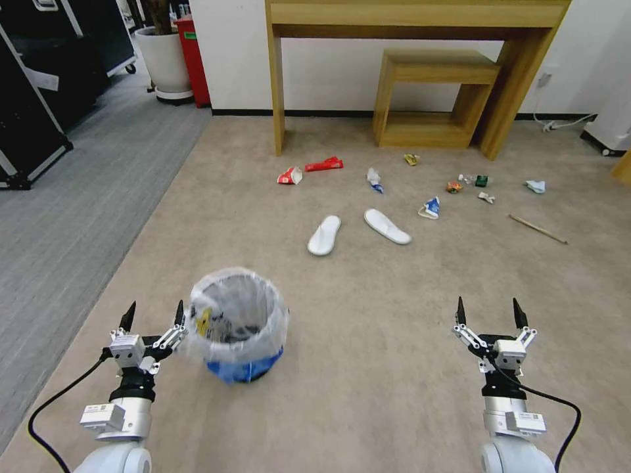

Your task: Pick up the trash bin and place the garbage on the floor into it.

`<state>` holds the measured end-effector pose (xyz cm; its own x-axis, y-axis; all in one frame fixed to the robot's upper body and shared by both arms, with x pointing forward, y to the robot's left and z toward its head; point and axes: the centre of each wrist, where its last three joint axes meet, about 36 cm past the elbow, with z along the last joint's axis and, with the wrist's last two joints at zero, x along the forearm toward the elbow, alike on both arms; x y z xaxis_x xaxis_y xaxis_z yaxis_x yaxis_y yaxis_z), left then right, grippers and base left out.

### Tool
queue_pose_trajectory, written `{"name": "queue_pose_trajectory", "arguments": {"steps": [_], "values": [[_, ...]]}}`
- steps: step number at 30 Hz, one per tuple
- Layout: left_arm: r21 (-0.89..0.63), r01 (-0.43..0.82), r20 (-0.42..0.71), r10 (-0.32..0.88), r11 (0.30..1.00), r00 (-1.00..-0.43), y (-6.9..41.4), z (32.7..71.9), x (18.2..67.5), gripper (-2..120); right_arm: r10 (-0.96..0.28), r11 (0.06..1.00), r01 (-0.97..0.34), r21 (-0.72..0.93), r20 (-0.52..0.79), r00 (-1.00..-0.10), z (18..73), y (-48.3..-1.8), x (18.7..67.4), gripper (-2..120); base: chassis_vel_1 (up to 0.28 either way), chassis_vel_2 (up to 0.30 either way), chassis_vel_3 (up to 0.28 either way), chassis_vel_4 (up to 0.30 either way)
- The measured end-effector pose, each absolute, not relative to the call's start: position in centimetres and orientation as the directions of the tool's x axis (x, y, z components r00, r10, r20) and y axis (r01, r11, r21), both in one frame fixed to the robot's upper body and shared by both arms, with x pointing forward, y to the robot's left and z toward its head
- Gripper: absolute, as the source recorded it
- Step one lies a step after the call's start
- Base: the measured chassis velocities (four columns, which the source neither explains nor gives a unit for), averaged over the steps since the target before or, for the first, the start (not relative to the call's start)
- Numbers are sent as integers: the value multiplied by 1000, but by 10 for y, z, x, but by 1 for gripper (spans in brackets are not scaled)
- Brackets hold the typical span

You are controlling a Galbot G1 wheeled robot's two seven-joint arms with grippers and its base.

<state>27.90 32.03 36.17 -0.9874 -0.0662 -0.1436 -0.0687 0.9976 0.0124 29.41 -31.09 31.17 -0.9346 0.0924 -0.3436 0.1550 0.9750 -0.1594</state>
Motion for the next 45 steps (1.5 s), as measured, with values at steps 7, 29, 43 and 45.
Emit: {"name": "queue_pose_trajectory", "arguments": {"steps": [7, 29, 43, 45], "values": [[7, -67, -145, -66, 998, -987, 320, 362, 279, 91, 85, 976, 147, -159, -344, -935, 311, -309, 294, 100, -354, 347, 350, -359], [2, -70, -138, -69, 998, -988, 320, 362, 279, 91, 97, 975, 160, -155, -353, -931, 308, -312, 296, 100, -84, 93, 79, -81], [9, -91, -116, -89, 996, -989, 323, 362, 272, 91, 105, 974, 163, -155, -325, -940, 302, -313, 292, 100, 0, 0, 0, 0], [7, -109, -94, -108, 994, -990, 324, 364, 269, 91, 105, 974, 162, -161, -316, -943, 300, -314, 291, 100, 0, 0, 0, 0]]}}
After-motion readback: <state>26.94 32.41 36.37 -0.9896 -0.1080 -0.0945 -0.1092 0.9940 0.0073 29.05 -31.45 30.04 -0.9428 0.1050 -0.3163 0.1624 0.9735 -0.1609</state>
